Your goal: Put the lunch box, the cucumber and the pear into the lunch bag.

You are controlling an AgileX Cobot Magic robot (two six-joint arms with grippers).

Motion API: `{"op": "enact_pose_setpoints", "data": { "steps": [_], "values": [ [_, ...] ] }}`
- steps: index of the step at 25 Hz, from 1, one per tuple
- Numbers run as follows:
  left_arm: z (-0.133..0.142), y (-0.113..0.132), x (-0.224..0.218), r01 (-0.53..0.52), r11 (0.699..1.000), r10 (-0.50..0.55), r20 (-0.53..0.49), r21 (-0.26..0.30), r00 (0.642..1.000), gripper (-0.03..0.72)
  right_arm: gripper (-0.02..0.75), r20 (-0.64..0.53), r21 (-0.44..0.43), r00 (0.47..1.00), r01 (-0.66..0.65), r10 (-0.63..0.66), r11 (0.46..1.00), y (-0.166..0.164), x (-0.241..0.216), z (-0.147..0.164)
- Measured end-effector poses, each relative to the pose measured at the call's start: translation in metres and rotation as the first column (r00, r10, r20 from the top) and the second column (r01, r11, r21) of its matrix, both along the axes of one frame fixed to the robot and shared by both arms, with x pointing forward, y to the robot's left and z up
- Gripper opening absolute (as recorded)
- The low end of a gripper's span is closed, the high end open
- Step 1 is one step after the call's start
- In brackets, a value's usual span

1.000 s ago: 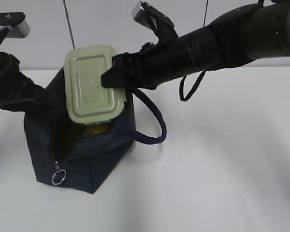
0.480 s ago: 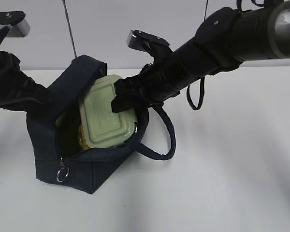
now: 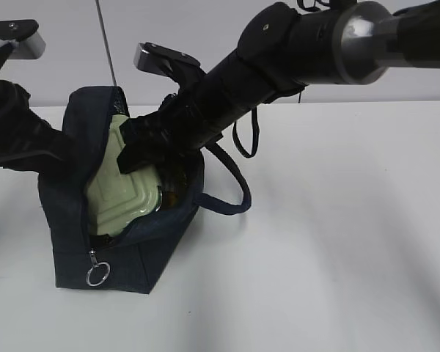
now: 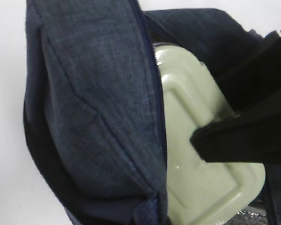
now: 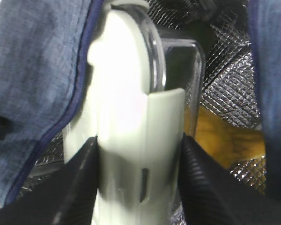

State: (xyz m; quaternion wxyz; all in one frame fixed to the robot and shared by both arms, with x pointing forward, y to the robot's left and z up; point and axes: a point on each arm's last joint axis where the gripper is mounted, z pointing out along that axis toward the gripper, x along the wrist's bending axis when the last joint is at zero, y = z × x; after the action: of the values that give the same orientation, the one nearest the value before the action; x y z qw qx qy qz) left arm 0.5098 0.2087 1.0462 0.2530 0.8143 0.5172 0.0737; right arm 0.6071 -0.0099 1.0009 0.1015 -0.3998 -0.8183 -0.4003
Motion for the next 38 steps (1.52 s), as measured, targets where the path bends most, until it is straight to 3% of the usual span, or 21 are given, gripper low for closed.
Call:
{"op": "enact_pose_setpoints", "data": {
  "steps": [5, 10, 16, 24, 28, 30, 34, 38],
  "values": [
    [0.000, 0.000, 0.000, -0.001, 1.000, 0.001, -0.002, -0.005, 1.000, -0.006, 0.446, 0.011, 0.001, 0.999, -0.036, 0.036, 0.999, 0.002, 0.001, 0.016],
    [0.000, 0.000, 0.000, 0.000, 1.000, 0.000, -0.003, -0.003, 1.000, -0.006, 0.449, 0.075, -0.104, 0.997, 0.005, 0.003, 0.995, -0.017, 0.006, 0.042],
    [0.000, 0.000, 0.000, -0.001, 1.000, 0.001, -0.002, -0.003, 1.000, -0.006, 0.425, 0.135, -0.154, 0.989, 0.079, -0.058, 0.985, -0.039, 0.007, 0.068],
    [0.000, 0.000, 0.000, -0.001, 1.000, 0.001, -0.002, -0.003, 1.000, -0.006, 0.407, 0.063, -0.263, 0.995, 0.096, -0.082, 0.960, -0.040, 0.015, 0.037],
    [0.000, 0.000, 0.000, -0.001, 1.000, 0.001, -0.002, -0.003, 1.000, -0.006, 0.396, 0.005, -0.272, 0.996, 0.085, -0.087, 0.959, -0.036, 0.019, 0.016],
    [0.000, 0.000, 0.000, -0.001, 1.000, 0.001, -0.002, -0.003, 1.000, -0.006, 0.323, -0.004, -0.275, 0.996, 0.083, -0.088, 0.958, -0.036, 0.019, 0.013],
    [0.000, 0.000, 0.000, -0.001, 1.000, 0.001, -0.001, -0.003, 1.000, -0.006, 0.043, 0.006, -0.291, 0.997, 0.081, -0.083, 0.953, -0.036, 0.020, 0.011],
    [0.001, -0.001, 0.004, 0.001, 1.000, -0.001, -0.002, -0.004, 1.000, -0.006, 0.008, 0.015, -0.287, 0.995, 0.097, -0.096, 0.953, -0.042, 0.021, 0.017]
  ]
}}
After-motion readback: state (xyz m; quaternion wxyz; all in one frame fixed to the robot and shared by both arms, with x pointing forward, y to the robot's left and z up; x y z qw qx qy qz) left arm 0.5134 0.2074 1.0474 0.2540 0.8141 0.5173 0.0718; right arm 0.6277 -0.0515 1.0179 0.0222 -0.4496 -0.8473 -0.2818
